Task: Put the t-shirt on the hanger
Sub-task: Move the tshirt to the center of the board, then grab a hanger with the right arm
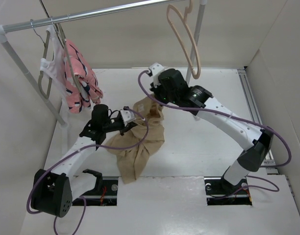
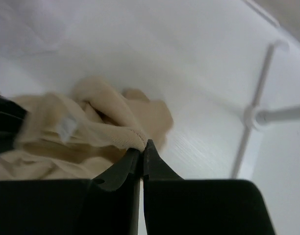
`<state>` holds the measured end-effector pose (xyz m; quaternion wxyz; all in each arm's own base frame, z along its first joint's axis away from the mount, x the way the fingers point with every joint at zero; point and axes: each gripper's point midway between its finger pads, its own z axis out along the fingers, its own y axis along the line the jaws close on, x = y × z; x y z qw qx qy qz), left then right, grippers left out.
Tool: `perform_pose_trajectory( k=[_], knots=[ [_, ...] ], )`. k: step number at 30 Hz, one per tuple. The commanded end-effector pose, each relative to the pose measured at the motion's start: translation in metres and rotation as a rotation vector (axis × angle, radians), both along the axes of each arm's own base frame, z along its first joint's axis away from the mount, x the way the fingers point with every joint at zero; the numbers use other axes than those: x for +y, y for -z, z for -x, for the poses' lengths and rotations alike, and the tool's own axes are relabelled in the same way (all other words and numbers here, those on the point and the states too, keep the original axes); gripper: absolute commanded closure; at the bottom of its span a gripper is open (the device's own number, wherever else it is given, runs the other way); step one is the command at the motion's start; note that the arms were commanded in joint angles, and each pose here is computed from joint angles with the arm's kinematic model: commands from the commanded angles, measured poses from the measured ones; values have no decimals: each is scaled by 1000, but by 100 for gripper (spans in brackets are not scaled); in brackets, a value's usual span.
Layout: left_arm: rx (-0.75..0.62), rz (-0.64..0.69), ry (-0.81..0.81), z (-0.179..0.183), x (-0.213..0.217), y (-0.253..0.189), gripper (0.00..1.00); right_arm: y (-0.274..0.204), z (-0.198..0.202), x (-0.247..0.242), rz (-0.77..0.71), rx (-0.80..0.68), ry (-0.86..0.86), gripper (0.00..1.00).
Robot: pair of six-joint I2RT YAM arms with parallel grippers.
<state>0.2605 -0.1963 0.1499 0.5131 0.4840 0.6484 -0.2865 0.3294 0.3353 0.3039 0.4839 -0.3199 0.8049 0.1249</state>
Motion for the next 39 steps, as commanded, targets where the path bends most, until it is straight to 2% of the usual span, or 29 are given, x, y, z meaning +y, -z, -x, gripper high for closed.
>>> perform_pose_trajectory(
  k=[1, 2, 3, 5, 6, 7, 8, 11, 13, 14, 16, 22, 25, 28, 31, 35, 36, 39],
  knots=[
    [-69, -92, 87, 15, 8, -17, 100, 21, -4, -59, 46, 72, 123, 100],
    [-76, -95, 112, 21, 8, -20, 100, 32, -4, -70, 82, 96, 147, 100],
    [-68, -103, 134, 26, 8, -18, 100, 45, 1, -81, 128, 138, 157, 85],
    [-76, -102, 219, 42, 5, -23, 100, 60, 8, -82, 219, 161, 70, 54],
    [-64, -94, 240, 47, 4, -22, 100, 64, 14, -82, 265, 170, 35, 45],
    [-64, -82, 253, 49, 2, -27, 100, 56, 22, -72, 289, 137, -28, 31],
    [-73, -63, 272, 51, -1, -33, 100, 52, 25, -66, 298, 117, -60, 24],
    [-57, -37, 275, 51, -4, -38, 100, 24, 39, -45, 265, 57, -195, 23],
    [-31, -25, 263, 49, -5, -41, 100, -16, 47, -37, 164, 3, -242, 23],
    [-31, -25, 263, 49, -5, -41, 100, -30, 48, -37, 140, -23, -241, 19],
    [-42, -29, 256, 46, -5, -44, 100, -54, 54, -32, 74, -50, -272, 19],
    [-39, -30, 229, 40, -4, -44, 100, -175, 75, -16, -205, -284, -396, 20],
    [-41, -24, 210, 36, -5, -47, 100, -236, 70, -28, -292, -413, -352, 20],
    [-53, -39, 186, 30, -2, -46, 100, -272, 36, -68, -309, -514, -172, 20],
    [-56, -46, 174, 28, -3, -46, 100, -285, -2, -113, -289, -578, 38, 19],
    [-77, -54, 157, 25, -1, -49, 100, -249, -59, -138, -190, -530, 181, 19],
    [-68, -55, 157, 27, -1, -45, 100, -236, -75, -137, -175, -504, 167, 18],
    [-77, -54, 157, 27, -1, -47, 100, -225, -88, -131, -172, -484, 135, 18]
  ],
)
